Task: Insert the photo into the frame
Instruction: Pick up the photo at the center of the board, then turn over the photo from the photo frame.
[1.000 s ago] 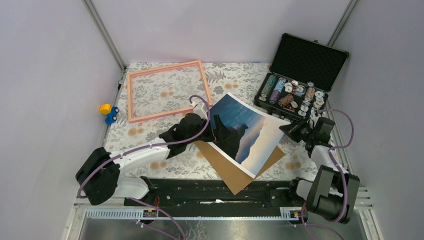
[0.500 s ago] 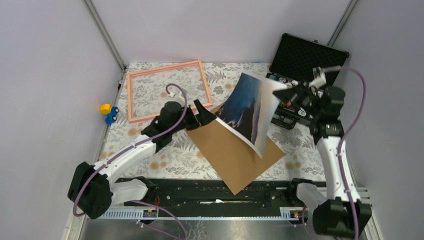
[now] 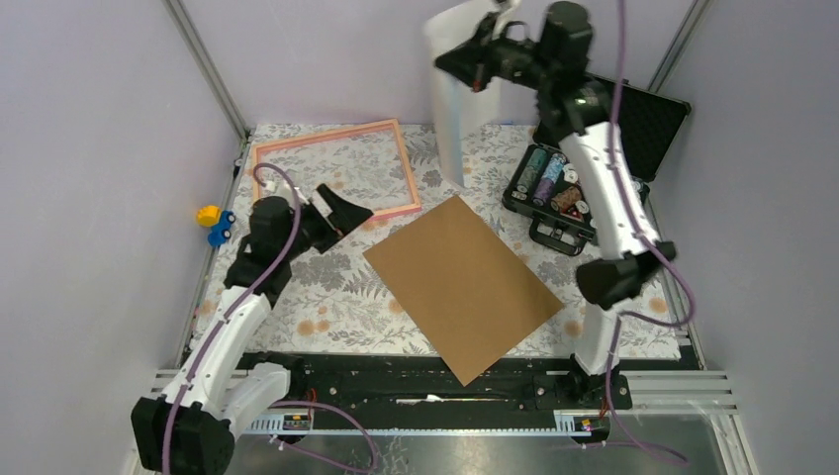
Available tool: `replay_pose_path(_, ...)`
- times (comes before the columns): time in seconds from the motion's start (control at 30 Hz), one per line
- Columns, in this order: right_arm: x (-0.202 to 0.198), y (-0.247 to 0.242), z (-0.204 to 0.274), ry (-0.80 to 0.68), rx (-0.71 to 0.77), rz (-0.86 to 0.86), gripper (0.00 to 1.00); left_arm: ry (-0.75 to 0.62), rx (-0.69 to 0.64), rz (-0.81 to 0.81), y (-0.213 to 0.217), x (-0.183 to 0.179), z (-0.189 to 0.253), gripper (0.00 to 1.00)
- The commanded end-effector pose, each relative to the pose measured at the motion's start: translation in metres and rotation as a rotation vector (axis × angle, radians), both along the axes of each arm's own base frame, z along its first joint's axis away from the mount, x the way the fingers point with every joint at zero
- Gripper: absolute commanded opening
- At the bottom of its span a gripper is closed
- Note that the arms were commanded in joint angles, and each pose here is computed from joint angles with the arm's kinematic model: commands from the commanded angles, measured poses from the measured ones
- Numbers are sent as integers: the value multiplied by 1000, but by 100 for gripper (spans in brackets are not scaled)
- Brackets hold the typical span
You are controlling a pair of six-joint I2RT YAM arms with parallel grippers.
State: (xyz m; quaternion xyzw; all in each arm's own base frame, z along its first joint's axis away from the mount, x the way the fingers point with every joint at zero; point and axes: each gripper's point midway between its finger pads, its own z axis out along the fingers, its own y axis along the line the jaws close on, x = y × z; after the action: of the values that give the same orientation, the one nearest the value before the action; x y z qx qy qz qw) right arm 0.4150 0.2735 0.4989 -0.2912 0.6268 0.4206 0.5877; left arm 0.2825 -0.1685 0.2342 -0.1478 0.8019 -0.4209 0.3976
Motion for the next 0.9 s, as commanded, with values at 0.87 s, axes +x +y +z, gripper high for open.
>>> replay_pose_path(0.87,-97,114,-359,-394,-871,341,0,239,-263,130,68,11,-49,98)
